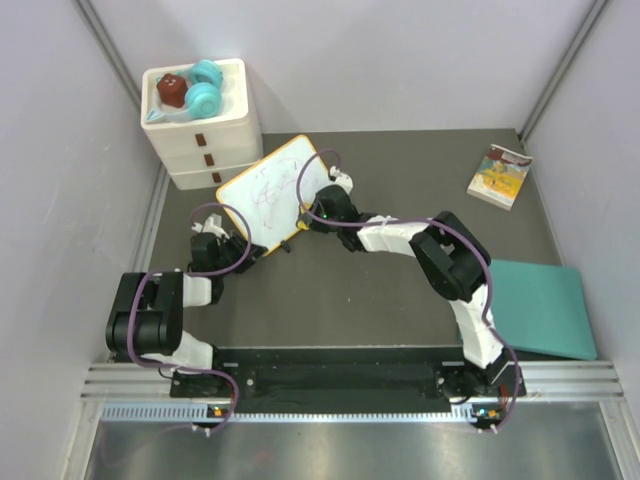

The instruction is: Erase the whiteboard

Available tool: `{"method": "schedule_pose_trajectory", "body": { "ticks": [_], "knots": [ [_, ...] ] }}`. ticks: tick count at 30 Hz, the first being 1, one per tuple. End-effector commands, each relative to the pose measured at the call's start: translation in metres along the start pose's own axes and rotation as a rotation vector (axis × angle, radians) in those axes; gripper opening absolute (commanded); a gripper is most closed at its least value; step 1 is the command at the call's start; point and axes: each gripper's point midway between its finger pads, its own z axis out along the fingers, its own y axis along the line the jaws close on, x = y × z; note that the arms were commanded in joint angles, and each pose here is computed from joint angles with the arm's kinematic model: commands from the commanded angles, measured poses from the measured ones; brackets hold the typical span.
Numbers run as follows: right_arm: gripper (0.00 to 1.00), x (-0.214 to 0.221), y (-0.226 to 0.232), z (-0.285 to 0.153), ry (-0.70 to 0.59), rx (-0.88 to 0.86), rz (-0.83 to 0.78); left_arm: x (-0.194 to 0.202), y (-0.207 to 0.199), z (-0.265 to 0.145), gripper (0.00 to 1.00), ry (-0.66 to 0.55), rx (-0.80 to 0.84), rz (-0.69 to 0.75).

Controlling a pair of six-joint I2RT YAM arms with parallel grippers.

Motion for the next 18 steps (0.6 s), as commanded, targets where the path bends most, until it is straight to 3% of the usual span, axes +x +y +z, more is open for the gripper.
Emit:
{"method": "schedule_pose_trajectory", "body": {
  "ticks": [1, 13, 18],
  "knots": [
    [0.0, -0.001, 0.025, -0.007, 0.018, -0.03, -0.107, 0.01, 0.023, -0.003, 0.19, 0.028, -0.101, -0.003],
    [0.0, 0.051, 0.108, -0.009, 0.097, -0.183, -0.218, 0.01, 0.023, -0.004, 0.19, 0.029, -0.098, -0.002],
    [0.0, 0.057, 0.115, -0.001, 0.097, -0.182, -0.232, 0.011, 0.022, -0.004, 0.19, 0.03, -0.094, 0.001]
  ]
}}
